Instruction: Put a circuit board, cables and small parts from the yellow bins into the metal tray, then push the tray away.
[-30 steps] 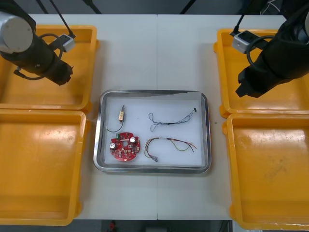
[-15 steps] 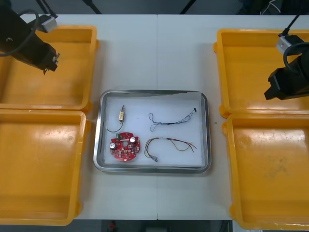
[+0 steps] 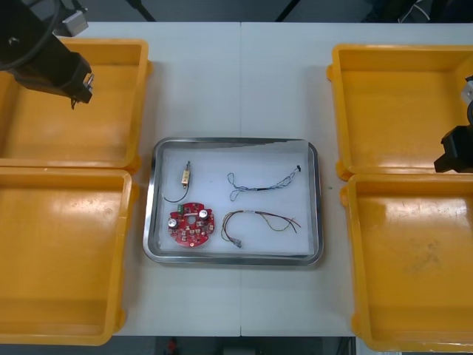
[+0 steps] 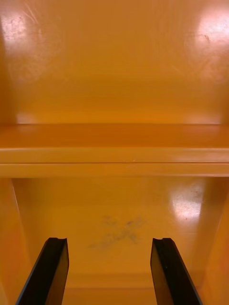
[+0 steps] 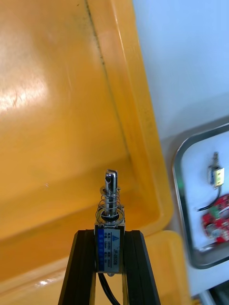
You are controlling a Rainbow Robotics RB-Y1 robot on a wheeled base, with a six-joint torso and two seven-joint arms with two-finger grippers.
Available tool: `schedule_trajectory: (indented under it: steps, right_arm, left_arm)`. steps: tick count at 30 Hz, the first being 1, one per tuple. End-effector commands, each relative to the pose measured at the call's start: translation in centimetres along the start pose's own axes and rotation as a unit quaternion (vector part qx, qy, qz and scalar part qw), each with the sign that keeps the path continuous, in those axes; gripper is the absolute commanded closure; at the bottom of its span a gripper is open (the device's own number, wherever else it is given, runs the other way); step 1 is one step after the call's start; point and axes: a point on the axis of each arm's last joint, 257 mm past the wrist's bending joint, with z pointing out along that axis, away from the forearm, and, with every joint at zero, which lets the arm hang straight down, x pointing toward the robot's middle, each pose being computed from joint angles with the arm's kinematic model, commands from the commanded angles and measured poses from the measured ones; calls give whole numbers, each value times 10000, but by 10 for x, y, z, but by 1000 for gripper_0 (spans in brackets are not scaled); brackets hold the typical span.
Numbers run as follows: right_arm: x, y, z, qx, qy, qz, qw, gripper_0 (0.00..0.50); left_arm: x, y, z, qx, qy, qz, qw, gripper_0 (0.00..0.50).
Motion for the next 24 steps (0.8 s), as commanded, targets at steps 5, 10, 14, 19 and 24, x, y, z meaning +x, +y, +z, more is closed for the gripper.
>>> schedule_trajectory:
  steps: [5,10,14,19,24]
  right_arm:
    - [4,-26,1,199,-293,194,9992,0]
    - [12,-28,10,227,-377,176,9989,0]
    - [17,-27,16,248,-478,124,9985,0]
    - [22,-27,20,218,-442,141,9987,0]
    - [25,-26,22,187,-407,128,9989,0]
  left_arm:
    - [-15,-31,-48,-178,-326,-811,9960,500]
    - [-9,-57,-39,-108,-276,-1135,9931,500]
    - [-3,-73,-25,-295,-387,-1204,9915,500]
    - [6,-95,-7,-442,-571,-1523,9857,500]
    - [21,-113,12,-501,-601,-1754,9814,500]
